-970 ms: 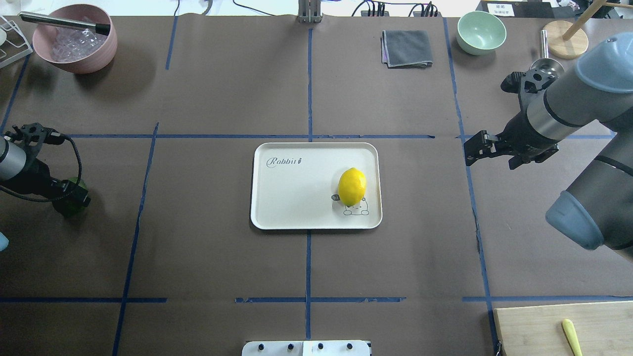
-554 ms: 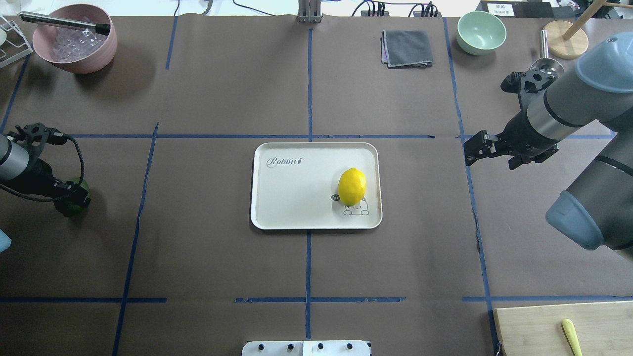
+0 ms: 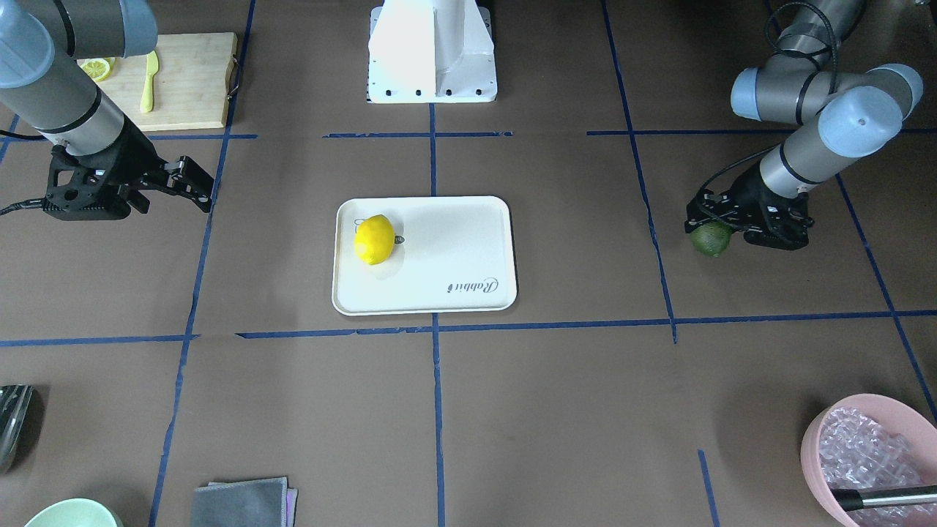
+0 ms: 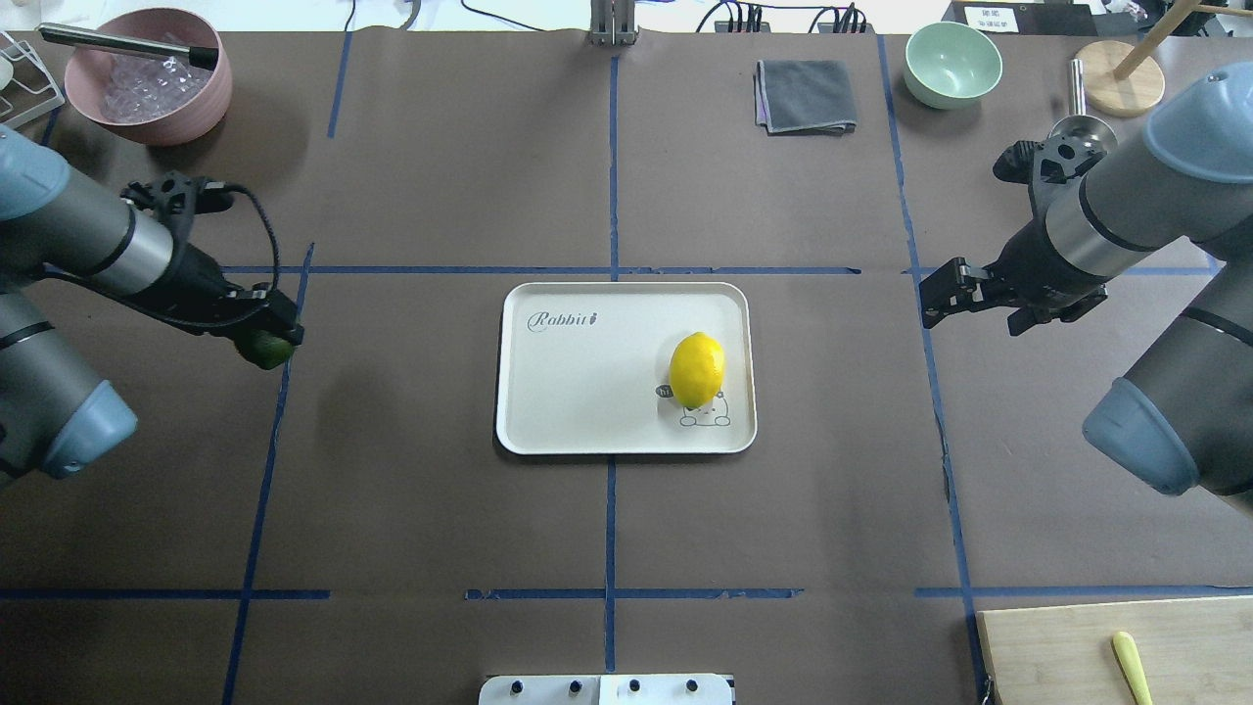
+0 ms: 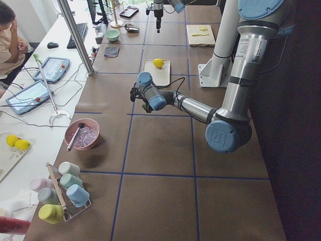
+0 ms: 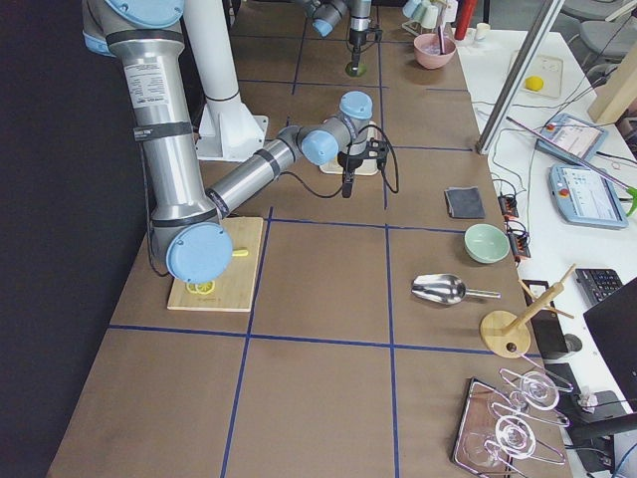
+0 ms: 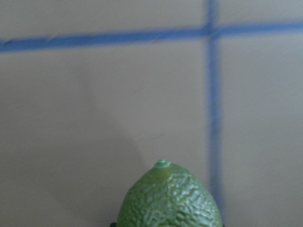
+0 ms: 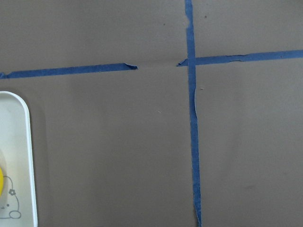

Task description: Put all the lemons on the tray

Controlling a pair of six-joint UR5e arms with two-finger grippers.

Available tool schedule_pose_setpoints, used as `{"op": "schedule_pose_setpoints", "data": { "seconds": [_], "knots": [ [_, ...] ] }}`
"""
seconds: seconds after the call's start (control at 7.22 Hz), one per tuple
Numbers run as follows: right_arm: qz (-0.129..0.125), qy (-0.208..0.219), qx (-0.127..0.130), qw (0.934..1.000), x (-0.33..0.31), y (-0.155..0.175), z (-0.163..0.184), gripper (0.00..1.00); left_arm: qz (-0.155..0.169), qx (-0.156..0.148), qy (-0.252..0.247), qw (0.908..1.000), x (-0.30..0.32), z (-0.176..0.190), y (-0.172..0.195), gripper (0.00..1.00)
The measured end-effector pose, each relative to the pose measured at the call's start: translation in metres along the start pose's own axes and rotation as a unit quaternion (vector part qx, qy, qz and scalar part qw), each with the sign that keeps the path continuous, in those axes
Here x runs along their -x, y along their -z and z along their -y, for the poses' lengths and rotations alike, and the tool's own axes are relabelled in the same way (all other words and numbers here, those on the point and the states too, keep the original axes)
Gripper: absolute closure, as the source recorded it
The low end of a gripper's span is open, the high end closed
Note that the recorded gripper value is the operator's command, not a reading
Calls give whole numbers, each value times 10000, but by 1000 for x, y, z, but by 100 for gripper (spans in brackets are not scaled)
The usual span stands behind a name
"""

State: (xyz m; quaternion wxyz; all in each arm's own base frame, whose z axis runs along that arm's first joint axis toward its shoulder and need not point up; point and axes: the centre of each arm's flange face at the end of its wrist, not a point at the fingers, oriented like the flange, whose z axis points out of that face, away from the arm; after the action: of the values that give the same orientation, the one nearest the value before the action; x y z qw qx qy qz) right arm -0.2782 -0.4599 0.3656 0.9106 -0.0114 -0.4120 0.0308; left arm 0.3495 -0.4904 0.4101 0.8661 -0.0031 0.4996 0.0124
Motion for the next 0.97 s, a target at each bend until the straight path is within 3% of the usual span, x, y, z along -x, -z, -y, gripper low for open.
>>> {"op": "schedule_pose_setpoints", "data": {
  "seconds": [0.28,0.55,0.69,0.97],
  "knots": [
    [-17,-21,1,10000,-4,0,0,0,-51,272,177,9995,-140,-10,-27,100],
    [-53,-40,13,10000,-9,-3,-1,0,292,177,108,9994,-253,-11,-61,100],
    [-77,-49,22,10000,-12,-4,-1,0,433,156,79,9989,-288,0,-78,100],
    [-84,-46,15,10000,-14,-4,-1,0,645,182,-46,9977,-300,12,-98,100]
  ]
}}
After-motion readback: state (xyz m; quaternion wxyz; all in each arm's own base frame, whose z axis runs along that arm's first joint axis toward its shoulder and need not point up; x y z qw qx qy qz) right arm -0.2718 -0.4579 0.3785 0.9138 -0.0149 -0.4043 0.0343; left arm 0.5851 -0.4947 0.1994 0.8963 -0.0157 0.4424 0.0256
